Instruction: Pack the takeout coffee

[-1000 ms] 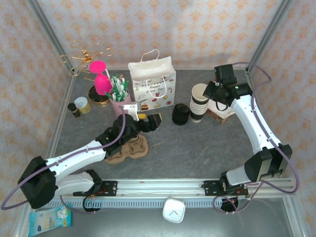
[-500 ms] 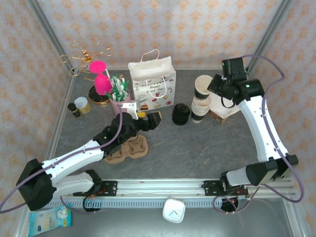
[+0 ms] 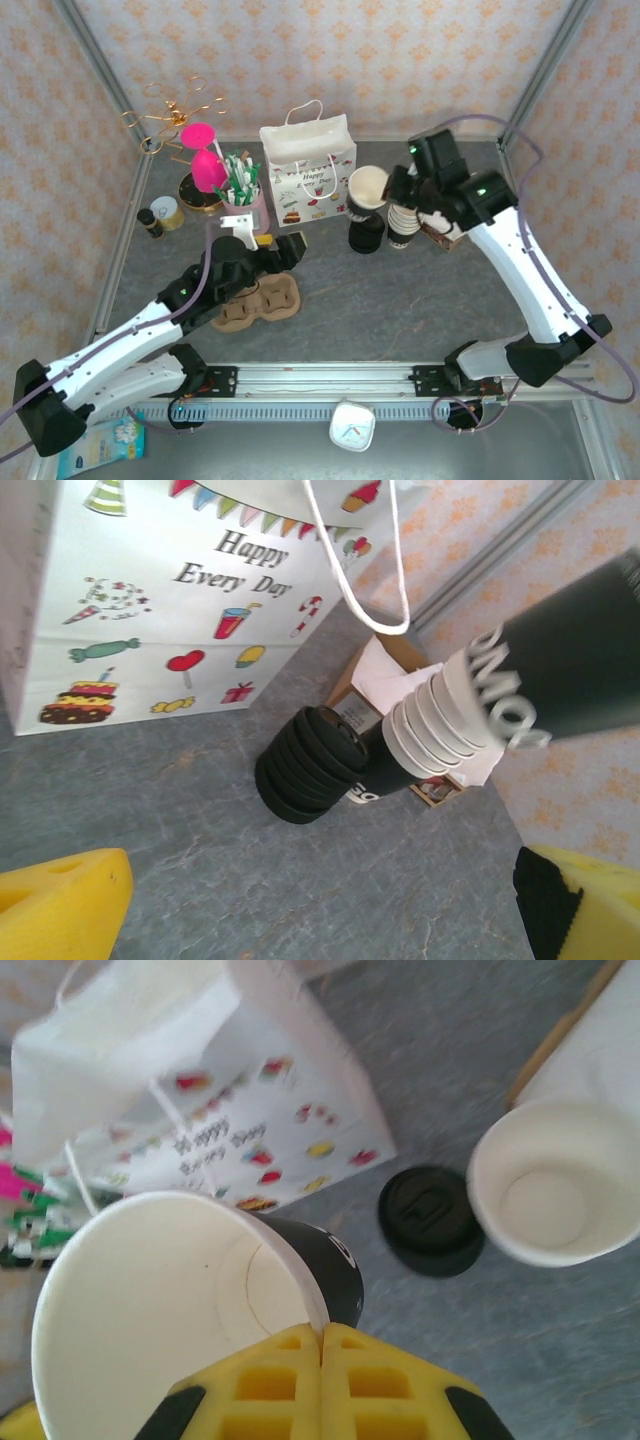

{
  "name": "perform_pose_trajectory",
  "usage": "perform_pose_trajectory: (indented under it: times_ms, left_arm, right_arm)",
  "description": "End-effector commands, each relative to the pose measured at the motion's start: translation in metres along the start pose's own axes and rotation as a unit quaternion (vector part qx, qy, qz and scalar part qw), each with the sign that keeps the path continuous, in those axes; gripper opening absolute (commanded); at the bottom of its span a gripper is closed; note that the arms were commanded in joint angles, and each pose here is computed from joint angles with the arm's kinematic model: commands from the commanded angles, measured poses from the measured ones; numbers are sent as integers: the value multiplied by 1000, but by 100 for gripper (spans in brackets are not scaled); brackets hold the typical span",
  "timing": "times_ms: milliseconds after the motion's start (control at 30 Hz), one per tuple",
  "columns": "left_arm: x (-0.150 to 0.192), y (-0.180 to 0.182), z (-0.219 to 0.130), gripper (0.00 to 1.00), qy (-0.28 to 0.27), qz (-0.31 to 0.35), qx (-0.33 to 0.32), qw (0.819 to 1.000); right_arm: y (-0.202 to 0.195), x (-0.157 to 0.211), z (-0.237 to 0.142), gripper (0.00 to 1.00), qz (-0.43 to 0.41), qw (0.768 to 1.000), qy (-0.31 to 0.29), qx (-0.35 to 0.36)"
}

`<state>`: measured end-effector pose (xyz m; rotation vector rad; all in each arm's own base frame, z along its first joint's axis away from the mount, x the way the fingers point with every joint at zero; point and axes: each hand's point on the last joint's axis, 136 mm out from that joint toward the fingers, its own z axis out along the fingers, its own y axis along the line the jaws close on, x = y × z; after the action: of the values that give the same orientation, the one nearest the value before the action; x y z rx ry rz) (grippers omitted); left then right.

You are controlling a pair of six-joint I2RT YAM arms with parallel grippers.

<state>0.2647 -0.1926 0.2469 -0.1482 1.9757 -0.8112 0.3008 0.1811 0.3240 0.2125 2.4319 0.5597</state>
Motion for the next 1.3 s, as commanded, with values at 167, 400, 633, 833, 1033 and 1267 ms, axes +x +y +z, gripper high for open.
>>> perform_pose_trajectory:
  times_ms: [167, 400, 633, 833, 1033, 1267]
  left_arm:
    - [10, 32, -27, 99, 13, -18, -65, 998]
    - [15, 37, -30, 99, 12, -20, -63, 998]
    - [17, 38, -26, 99, 17, -13, -66, 998]
    - [19, 38, -22, 99, 21, -8, -67, 997]
    - [20, 40, -21, 99, 22, -5, -70, 997]
    - [13, 34, -23, 99, 15, -6, -65, 998]
  right_arm:
    - [13, 113, 75, 0, 2, 995, 100, -11]
    - [5, 164, 112, 0, -13, 991, 135, 6]
    - [-11, 179, 124, 0, -2, 989, 146, 28]
    - [-24, 187, 128, 5, -5, 987, 152, 48]
    - [-16, 181, 123, 17, -9, 989, 145, 35]
    - [-5, 157, 105, 32, -23, 991, 122, 40]
